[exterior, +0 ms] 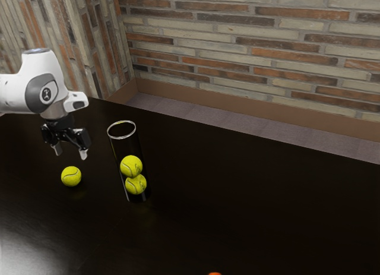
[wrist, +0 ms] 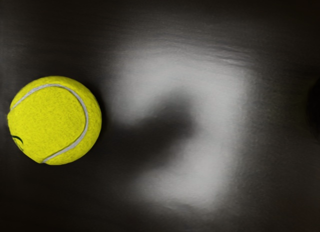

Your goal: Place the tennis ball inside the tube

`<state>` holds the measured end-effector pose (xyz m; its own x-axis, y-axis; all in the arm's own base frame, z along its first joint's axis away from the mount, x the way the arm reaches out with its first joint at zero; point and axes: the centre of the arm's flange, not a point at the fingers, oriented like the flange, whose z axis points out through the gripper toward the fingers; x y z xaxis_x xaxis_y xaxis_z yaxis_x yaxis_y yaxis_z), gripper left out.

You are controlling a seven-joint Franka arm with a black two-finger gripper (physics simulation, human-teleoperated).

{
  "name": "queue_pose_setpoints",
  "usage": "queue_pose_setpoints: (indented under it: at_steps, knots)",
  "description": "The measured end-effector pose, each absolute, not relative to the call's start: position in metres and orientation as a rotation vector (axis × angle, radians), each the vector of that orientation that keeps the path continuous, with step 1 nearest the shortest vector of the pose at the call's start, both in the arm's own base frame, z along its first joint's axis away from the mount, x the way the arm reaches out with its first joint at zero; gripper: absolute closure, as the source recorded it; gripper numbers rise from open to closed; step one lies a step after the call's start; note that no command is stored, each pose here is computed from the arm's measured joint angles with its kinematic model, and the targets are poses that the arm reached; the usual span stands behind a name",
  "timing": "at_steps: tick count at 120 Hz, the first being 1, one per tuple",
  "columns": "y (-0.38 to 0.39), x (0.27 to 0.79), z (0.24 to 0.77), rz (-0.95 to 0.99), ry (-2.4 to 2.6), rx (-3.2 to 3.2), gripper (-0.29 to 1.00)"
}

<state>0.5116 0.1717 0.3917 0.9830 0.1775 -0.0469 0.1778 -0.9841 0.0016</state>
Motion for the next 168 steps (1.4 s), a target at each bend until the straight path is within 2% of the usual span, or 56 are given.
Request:
queue_pose_setpoints:
  at_steps: [34, 136, 168]
  knots:
    - [0.208, 0.525, 0.336, -0.074, 0.137, 3.144, 0.00]
    - [0.244, 0.536, 0.253, -0.179, -0.079, 3.124, 0.00]
    - [0.244, 0.540, 0.247, -0.157, -0.115, 3.127, 0.19]
